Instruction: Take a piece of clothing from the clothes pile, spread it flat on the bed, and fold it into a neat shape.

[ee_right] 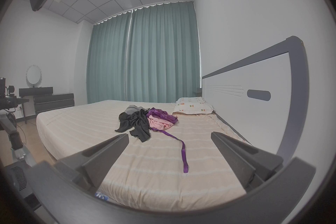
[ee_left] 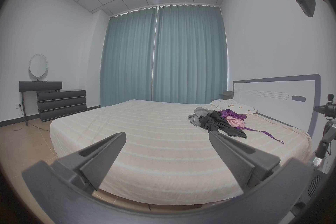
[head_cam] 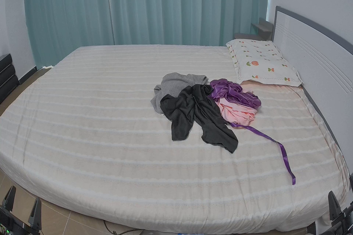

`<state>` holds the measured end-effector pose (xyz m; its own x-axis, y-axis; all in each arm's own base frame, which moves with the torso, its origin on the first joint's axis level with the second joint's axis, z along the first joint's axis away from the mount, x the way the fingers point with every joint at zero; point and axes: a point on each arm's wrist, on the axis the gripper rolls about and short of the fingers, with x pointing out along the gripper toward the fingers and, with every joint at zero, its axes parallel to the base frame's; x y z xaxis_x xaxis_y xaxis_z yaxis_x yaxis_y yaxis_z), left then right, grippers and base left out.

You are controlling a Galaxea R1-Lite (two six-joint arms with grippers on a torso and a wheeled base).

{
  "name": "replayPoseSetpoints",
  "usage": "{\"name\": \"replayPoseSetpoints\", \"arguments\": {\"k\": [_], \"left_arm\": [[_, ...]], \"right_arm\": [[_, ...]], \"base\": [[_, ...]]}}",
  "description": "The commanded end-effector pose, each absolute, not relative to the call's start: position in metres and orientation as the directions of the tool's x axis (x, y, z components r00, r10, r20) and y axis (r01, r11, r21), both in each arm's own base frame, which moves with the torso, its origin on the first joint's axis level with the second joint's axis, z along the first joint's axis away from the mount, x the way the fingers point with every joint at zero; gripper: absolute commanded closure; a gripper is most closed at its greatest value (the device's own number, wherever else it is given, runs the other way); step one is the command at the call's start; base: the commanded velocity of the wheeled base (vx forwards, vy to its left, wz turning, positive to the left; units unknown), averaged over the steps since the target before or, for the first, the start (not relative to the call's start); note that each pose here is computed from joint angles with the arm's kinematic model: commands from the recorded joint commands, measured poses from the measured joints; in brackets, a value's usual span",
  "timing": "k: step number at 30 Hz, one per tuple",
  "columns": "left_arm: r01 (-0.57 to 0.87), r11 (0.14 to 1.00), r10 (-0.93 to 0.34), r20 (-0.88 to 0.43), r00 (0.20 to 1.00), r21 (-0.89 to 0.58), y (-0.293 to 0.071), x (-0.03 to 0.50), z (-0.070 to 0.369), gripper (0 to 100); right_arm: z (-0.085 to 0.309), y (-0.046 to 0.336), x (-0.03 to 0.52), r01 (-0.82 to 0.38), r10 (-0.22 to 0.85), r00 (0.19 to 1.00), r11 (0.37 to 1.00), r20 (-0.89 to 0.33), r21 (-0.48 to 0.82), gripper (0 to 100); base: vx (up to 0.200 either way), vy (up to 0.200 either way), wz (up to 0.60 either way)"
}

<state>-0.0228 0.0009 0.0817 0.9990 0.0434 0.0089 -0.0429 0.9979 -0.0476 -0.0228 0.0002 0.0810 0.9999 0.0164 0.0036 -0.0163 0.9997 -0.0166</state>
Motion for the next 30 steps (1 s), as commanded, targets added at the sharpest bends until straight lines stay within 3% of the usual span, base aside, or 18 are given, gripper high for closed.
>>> {"name": "replayPoseSetpoints", "arguments": {"k": [1,4,6,8,11,12,13,16,19,27,30], "left_arm": [[-0.043,0.998,0.043,0.003,0.999,-0.048,0.001,-0.022,0.077,0],[-0.044,0.998,0.044,0.003,0.999,-0.048,0.001,-0.022,0.077,0],[-0.044,0.998,0.044,0.003,0.999,-0.048,0.001,-0.022,0.077,0],[-0.043,0.998,0.043,0.003,0.999,-0.048,0.001,-0.022,0.077,0],[-0.044,0.998,0.044,0.003,0.999,-0.048,0.001,-0.022,0.077,0],[-0.044,0.998,0.044,0.003,0.999,-0.048,0.001,-0.022,0.077,0],[-0.043,0.998,0.043,0.003,0.999,-0.048,0.001,-0.022,0.077,0],[-0.044,0.998,0.044,0.003,0.999,-0.048,0.001,-0.022,0.077,0],[-0.044,0.998,0.044,0.003,0.999,-0.048,0.001,-0.022,0.077,0],[-0.044,0.998,0.044,0.003,0.999,-0.048,0.001,-0.022,0.077,0],[-0.044,0.998,0.044,0.003,0.999,-0.048,0.001,-0.022,0.077,0]], "right_arm": [[0.076,0.0,-0.023,-0.018,0.018,1.0,0.999,0.003,-0.028,0],[0.083,0.001,-0.024,-0.034,0.035,0.999,0.998,0.031,-0.045,0],[0.145,0.001,-0.029,-0.067,0.069,0.992,0.998,0.109,-0.022,0],[0.151,0.002,-0.016,-0.077,0.078,0.997,0.996,0.029,-0.036,0],[0.148,0.003,0.005,-0.143,0.136,0.983,0.988,-0.12,-0.051,0],[0.148,0.003,0.005,-0.143,0.136,0.983,0.988,-0.12,-0.051,0],[0.15,0.004,0.026,-0.169,0.16,0.958,0.986,-0.236,-0.018,0],[0.151,0.005,0.044,-0.178,0.177,0.933,0.984,-0.315,0.025,0],[0.148,0.013,0.109,-0.221,0.258,0.844,0.966,-0.471,0.134,0],[0.1,0.03,0.223,-0.197,0.272,0.775,0.962,-0.57,0.191,0],[0.079,0.036,0.259,-0.168,0.264,0.785,0.961,-0.56,0.218,0]], "base": [[0.0,0.0,0.0],[0.0,0.0,0.0],[0.0,0.0,0.0],[0.0,0.0,0.0],[0.0,0.0,0.0],[0.0,0.0,0.0],[0.0,0.0,0.0],[0.0,0.0,0.0],[0.0,0.0,0.0],[0.0,0.0,0.0],[0.0,0.0,0.0]]}}
